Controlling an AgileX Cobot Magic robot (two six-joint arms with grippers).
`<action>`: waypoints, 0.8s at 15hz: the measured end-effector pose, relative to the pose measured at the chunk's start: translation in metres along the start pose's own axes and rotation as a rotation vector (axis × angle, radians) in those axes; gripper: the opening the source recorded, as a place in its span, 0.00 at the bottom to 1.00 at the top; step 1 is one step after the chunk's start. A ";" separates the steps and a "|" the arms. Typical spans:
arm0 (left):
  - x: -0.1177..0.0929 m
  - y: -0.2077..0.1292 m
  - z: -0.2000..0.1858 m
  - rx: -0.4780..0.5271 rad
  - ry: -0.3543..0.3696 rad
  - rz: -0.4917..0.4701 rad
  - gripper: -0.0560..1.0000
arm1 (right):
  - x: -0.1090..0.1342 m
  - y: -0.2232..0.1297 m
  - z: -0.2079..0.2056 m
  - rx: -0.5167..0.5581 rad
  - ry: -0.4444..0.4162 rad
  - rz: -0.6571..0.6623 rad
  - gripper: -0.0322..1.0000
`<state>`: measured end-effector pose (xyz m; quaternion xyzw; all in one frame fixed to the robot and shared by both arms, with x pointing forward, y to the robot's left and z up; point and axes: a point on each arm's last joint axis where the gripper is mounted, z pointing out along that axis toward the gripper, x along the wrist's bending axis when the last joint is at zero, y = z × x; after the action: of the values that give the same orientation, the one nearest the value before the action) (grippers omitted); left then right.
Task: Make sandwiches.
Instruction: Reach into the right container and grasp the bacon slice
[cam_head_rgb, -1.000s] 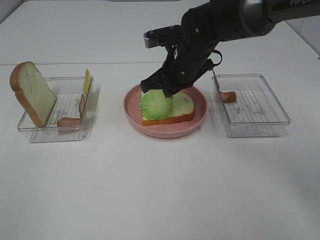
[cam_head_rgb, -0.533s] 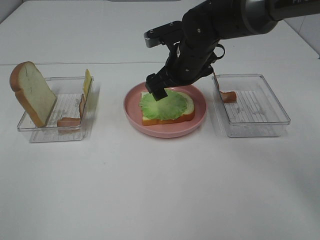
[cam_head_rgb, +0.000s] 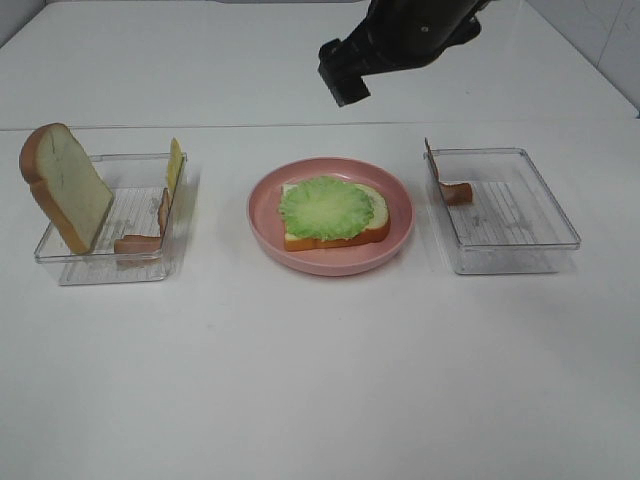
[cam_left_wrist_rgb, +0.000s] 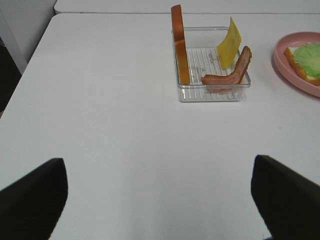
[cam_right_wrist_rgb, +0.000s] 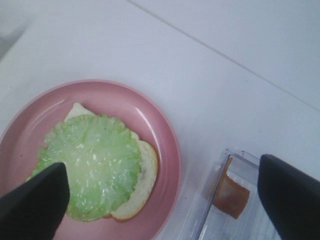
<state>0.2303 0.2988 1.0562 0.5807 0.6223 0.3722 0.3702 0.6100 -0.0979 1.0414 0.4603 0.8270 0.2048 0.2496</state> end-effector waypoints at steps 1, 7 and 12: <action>0.000 0.000 0.000 0.000 0.000 0.000 0.91 | -0.006 0.002 -0.006 -0.015 -0.013 0.018 0.99; 0.000 0.000 0.000 0.000 0.000 0.000 0.91 | -0.077 -0.017 0.014 0.071 -0.062 0.255 0.99; 0.000 0.000 0.000 0.000 0.000 0.000 0.91 | -0.076 -0.013 0.054 0.118 -0.042 0.281 0.99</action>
<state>0.2303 0.2988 1.0562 0.5807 0.6223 0.3722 0.3702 0.6679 -0.1643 1.0082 0.5894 0.7596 0.1791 0.2085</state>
